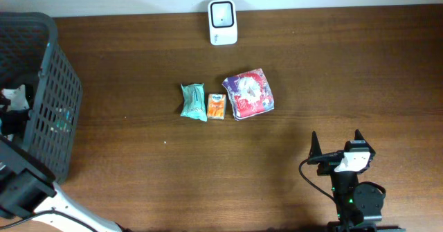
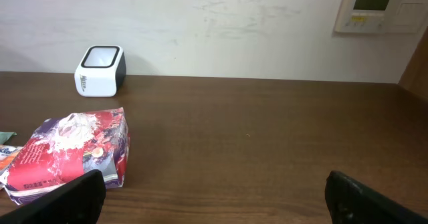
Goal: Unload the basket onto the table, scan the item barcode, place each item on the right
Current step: 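Grasp the white-green Kleenex pack in the basket with left gripper, then place the Kleenex pack left of the green tissue pack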
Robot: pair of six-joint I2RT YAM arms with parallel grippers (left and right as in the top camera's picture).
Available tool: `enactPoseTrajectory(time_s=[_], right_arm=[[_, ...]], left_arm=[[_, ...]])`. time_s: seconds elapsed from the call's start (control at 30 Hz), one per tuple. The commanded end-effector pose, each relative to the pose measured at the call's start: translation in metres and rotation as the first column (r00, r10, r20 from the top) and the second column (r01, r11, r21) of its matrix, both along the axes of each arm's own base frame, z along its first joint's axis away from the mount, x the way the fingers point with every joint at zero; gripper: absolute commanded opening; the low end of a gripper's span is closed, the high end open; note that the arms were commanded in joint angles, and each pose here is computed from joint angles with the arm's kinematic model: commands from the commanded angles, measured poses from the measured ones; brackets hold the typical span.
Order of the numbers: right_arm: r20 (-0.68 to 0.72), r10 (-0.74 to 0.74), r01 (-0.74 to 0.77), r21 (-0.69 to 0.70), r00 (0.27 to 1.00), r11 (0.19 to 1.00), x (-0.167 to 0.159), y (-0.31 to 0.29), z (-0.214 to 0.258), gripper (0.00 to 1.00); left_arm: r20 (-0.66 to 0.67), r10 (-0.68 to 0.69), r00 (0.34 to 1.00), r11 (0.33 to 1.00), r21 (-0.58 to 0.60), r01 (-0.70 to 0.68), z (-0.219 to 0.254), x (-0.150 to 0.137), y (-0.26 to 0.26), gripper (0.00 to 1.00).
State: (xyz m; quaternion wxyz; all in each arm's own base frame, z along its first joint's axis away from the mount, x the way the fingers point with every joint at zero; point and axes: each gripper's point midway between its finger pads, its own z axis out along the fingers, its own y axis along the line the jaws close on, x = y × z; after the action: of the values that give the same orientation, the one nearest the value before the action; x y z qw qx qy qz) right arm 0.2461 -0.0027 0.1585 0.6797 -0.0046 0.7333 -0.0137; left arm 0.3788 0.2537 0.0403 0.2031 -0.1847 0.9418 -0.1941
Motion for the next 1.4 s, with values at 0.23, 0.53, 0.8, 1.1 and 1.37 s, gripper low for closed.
enactPoseTrajectory(time_s=[0.23,0.53,0.8,1.1,1.37], right_arm=[[-0.006,0.003,-0.003,0.007,1.0,1.0,0.0,0.001,-0.004,0.98],[-0.006,0.003,-0.003,0.007,1.0,1.0,0.0,0.001,-0.004,0.99],[-0.006,0.003,-0.003,0.007,1.0,1.0,0.0,0.001,-0.004,0.99],[-0.006,0.003,-0.003,0.007,1.0,1.0,0.0,0.001,-0.004,0.99],[-0.006,0.003,-0.003,0.007,1.0,1.0,0.0,0.001,-0.004,0.99]], left_arm=[[0.437,0.289,0.852,0.932,-0.33,-0.147,0.235,0.054,0.04,0.0],[0.575,0.173,0.8,0.93,-0.363,0.06,0.337,0.057,-0.044,0.0],[0.446,-0.209,0.87,0.933,-0.175,0.314,0.289,0.107,-0.226,0.0],[-0.24,-0.177,0.955,0.862,0.43,0.268,0.124,0.085,-0.299,0.0],[-0.457,-0.155,0.876,0.885,0.33,0.329,0.01,0.077,-0.309,0.0]])
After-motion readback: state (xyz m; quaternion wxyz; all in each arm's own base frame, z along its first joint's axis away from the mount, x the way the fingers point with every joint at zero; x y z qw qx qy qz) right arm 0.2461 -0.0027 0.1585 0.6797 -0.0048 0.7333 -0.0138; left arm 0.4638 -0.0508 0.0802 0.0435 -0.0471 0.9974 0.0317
